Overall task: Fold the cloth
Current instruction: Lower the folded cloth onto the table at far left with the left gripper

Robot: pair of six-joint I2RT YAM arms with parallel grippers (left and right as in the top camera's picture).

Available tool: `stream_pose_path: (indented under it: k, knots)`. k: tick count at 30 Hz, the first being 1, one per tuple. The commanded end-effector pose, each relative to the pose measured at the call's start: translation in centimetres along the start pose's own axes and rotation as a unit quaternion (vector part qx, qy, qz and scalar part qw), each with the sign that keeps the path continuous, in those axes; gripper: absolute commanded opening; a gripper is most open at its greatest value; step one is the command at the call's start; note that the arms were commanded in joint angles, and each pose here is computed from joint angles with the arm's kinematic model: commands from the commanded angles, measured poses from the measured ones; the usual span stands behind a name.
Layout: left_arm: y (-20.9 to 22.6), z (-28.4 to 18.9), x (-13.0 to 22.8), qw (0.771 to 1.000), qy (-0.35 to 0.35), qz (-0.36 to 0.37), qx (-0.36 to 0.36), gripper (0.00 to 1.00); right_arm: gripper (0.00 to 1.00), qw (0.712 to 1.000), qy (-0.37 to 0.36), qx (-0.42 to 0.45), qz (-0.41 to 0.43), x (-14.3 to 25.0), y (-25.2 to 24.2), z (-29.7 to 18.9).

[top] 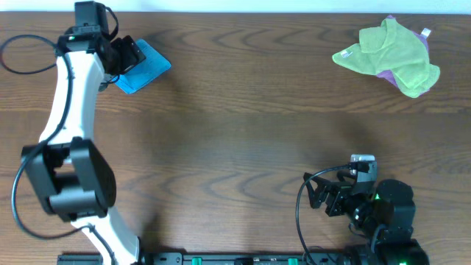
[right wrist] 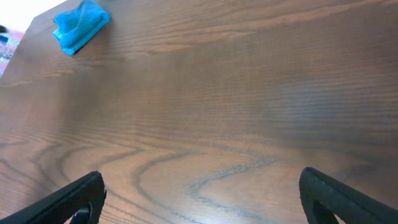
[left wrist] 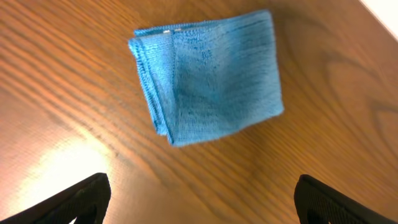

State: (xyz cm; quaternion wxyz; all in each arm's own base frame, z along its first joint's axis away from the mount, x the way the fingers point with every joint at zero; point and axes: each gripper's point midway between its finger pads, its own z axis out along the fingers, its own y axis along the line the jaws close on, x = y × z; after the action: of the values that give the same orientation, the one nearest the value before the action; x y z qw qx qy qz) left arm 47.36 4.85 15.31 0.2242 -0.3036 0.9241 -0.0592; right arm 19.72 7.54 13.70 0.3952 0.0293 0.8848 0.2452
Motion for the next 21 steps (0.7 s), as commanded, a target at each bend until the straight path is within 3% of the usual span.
stream_pose_path:
  k: [1, 7, 14, 21]
  knots:
    - [-1.0, -3.4, -0.6, 0.999, -0.022, 0.032, 0.021, 0.95, 0.99, 1.0, -0.002, 0.002, 0.009, 0.0, -0.2, 0.0]
    - [-2.6, -6.8, 1.0, 0.994, -0.02, 0.093, 0.046, 0.96, 0.99, 1.0, -0.002, 0.002, 0.008, 0.0, -0.1, 0.0]
    - [-4.0, -9.4, 2.4, 0.991, -0.022, 0.111, 0.069, 0.96, 0.99, 1.0, -0.002, 0.002, 0.009, 0.0, -0.1, 0.0]
    - [-1.9, -12.2, 3.9, 0.993, -0.016, 0.109, 0.036, 0.95, 0.99, 1.0, -0.002, 0.002, 0.009, 0.0, -0.1, 0.0]
